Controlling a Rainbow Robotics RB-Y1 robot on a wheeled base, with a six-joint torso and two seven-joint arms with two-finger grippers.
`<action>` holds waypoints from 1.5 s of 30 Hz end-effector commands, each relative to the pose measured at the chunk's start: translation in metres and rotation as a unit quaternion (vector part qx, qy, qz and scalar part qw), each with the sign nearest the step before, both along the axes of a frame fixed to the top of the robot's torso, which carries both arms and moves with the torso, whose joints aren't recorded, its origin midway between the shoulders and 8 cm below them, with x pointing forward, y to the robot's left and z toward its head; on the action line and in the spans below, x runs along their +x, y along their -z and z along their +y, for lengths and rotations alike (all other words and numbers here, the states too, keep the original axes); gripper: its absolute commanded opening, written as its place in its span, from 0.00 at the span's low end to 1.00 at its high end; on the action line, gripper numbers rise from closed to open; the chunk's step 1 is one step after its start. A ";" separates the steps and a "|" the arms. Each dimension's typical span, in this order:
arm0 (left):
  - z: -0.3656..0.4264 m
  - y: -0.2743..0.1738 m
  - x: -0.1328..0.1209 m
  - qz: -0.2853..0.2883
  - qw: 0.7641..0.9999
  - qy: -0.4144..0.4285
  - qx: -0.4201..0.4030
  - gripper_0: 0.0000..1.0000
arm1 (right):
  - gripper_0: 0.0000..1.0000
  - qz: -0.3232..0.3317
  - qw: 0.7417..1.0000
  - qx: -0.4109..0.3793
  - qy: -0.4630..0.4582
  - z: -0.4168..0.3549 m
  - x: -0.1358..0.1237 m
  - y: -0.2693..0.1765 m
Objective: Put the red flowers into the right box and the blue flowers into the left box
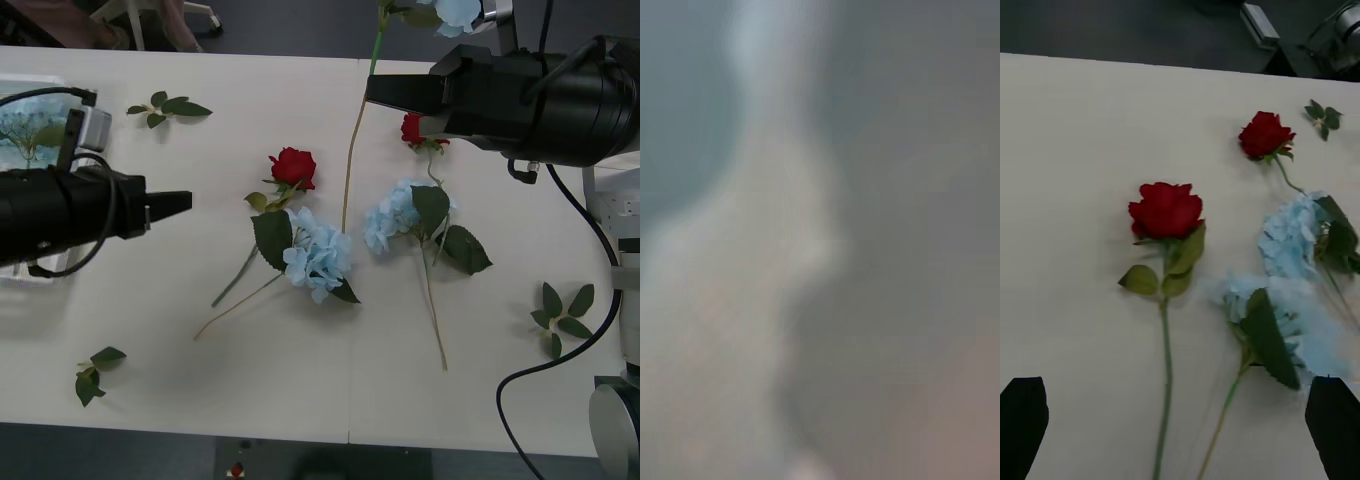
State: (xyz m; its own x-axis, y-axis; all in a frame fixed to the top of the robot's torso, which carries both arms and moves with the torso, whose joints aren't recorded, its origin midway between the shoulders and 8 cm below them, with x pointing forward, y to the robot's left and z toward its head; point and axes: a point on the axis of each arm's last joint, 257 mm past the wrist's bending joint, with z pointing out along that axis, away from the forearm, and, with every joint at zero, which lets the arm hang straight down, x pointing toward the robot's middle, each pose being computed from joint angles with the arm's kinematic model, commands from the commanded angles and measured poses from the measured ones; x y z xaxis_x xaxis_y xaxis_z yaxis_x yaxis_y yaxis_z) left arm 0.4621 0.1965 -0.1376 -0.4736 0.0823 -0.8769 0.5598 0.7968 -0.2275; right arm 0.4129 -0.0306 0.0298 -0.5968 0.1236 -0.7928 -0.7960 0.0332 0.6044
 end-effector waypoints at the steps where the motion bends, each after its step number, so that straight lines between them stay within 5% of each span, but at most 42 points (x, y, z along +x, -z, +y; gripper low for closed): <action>1: -0.038 -0.025 -0.027 0.005 1.000 0.021 -0.020 1.00 | 0.00 -0.008 1.000 -0.006 0.005 -0.008 0.000 -0.014; 12: -0.135 -0.099 -0.085 0.036 0.976 0.136 -0.163 1.00 | 0.00 -0.008 1.000 -0.006 0.005 -0.008 0.000 -0.014; 29: -0.246 -0.125 -0.079 0.012 0.966 0.182 -0.183 1.00 | 0.00 -0.008 1.000 -0.006 0.005 -0.008 0.000 -0.014; 31: -0.248 -0.125 -0.080 0.010 0.966 0.184 -0.179 0.74 | 0.00 -0.008 1.000 -0.006 0.005 -0.008 0.000 -0.014; 35: -0.250 -0.120 -0.081 0.014 0.967 0.189 -0.172 0.00 | 0.00 -0.008 1.000 -0.006 0.005 -0.008 0.000 -0.014; 45: -0.245 -0.113 -0.083 0.022 0.967 0.197 -0.161 0.00 | 0.00 -0.008 1.000 -0.006 0.005 -0.008 0.000 -0.014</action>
State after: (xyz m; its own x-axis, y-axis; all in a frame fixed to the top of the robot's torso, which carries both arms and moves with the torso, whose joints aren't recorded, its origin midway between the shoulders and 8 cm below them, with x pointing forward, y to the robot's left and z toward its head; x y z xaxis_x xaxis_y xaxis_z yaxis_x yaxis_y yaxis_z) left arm 0.3825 -0.0466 -0.0351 -0.5254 -0.0232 -0.8505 0.7666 0.4207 -0.4851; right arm 0.4134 -0.0318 0.0294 -0.5996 0.1220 -0.7910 -0.7936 0.0370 0.6073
